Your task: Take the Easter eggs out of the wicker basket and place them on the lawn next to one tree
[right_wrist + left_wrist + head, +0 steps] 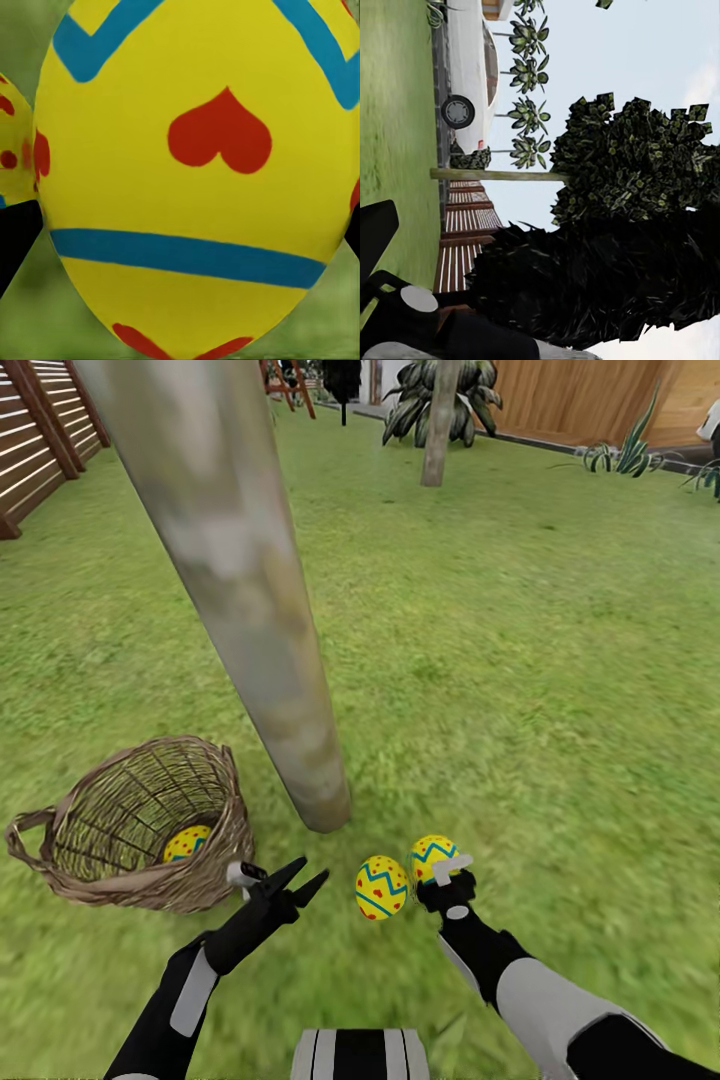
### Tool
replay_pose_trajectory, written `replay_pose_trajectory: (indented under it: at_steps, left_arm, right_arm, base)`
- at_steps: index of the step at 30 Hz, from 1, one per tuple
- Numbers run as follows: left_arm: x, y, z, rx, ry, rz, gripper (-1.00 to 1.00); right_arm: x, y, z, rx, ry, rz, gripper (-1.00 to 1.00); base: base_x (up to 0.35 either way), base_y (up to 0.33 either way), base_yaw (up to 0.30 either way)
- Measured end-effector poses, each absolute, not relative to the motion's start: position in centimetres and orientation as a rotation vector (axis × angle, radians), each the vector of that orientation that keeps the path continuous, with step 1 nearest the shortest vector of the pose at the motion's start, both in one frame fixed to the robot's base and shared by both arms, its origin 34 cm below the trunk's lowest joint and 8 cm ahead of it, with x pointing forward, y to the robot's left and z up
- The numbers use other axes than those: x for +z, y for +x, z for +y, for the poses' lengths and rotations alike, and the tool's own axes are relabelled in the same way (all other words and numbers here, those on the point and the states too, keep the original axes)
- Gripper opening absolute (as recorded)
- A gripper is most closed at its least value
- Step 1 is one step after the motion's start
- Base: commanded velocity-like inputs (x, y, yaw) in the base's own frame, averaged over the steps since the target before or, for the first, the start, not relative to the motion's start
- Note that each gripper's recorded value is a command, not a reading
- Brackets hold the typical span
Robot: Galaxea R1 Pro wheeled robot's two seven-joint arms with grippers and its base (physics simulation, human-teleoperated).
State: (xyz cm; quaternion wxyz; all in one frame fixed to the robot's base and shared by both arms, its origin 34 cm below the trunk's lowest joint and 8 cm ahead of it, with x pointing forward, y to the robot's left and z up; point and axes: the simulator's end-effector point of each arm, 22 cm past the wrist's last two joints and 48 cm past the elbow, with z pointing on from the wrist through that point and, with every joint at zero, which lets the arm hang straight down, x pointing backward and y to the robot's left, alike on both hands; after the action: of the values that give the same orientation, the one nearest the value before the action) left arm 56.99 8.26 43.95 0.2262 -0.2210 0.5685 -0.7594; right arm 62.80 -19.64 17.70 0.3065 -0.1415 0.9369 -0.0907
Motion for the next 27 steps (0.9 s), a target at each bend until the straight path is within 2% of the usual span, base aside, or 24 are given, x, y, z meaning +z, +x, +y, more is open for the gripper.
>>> replay_pose_trajectory:
  at_steps: [27]
  left_arm:
    - [38.7, 55.9, 8.1, -2.090, -0.732, 1.627, 1.00]
  right_arm:
    - [13.0, 61.0, -20.1, -0.243, -0.382, 2.567, -1.00]
  base:
    - [0.000, 0.000, 0.000]
